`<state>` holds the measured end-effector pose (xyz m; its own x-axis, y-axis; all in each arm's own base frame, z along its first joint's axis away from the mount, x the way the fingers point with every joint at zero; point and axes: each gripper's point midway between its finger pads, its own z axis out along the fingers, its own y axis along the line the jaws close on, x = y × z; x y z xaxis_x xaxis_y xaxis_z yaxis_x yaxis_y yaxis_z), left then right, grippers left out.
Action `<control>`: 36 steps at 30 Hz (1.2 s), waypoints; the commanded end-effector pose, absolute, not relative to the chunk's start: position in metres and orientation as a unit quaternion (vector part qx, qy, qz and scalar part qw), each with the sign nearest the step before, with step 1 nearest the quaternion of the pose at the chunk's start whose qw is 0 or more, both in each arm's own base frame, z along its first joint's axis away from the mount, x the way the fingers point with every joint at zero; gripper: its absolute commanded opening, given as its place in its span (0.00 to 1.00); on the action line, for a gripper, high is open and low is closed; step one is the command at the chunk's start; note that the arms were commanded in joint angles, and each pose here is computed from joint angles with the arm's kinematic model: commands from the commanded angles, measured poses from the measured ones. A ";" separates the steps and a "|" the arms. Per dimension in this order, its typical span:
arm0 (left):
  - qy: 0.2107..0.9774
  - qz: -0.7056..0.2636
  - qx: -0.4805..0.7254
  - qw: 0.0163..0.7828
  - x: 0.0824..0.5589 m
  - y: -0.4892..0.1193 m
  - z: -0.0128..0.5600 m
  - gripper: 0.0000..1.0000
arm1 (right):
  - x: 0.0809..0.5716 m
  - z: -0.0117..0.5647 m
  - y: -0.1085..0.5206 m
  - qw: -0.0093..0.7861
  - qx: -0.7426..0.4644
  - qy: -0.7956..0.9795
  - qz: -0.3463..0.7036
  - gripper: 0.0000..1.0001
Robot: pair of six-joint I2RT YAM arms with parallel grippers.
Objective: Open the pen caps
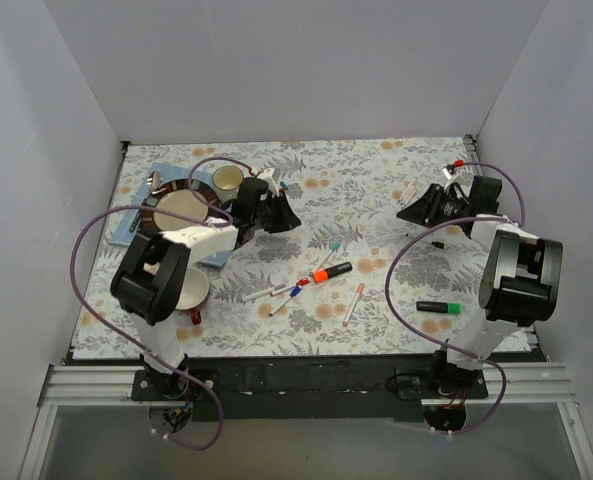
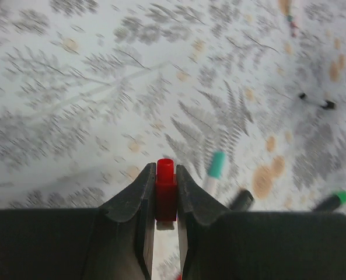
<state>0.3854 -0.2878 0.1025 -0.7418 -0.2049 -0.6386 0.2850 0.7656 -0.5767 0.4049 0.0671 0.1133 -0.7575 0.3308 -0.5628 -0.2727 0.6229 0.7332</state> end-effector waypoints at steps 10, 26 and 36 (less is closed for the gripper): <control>0.917 -0.121 0.006 0.379 0.517 -0.238 0.039 0.04 | 0.355 0.146 0.092 0.365 -0.117 0.779 0.495 0.41; 0.909 -0.096 0.022 0.405 0.545 -0.240 0.068 0.36 | 0.350 0.143 0.091 0.359 -0.121 0.783 0.494 0.43; 0.881 -0.164 0.053 0.440 0.517 -0.249 0.149 0.47 | 0.344 0.142 0.091 0.377 -0.163 0.785 0.464 0.44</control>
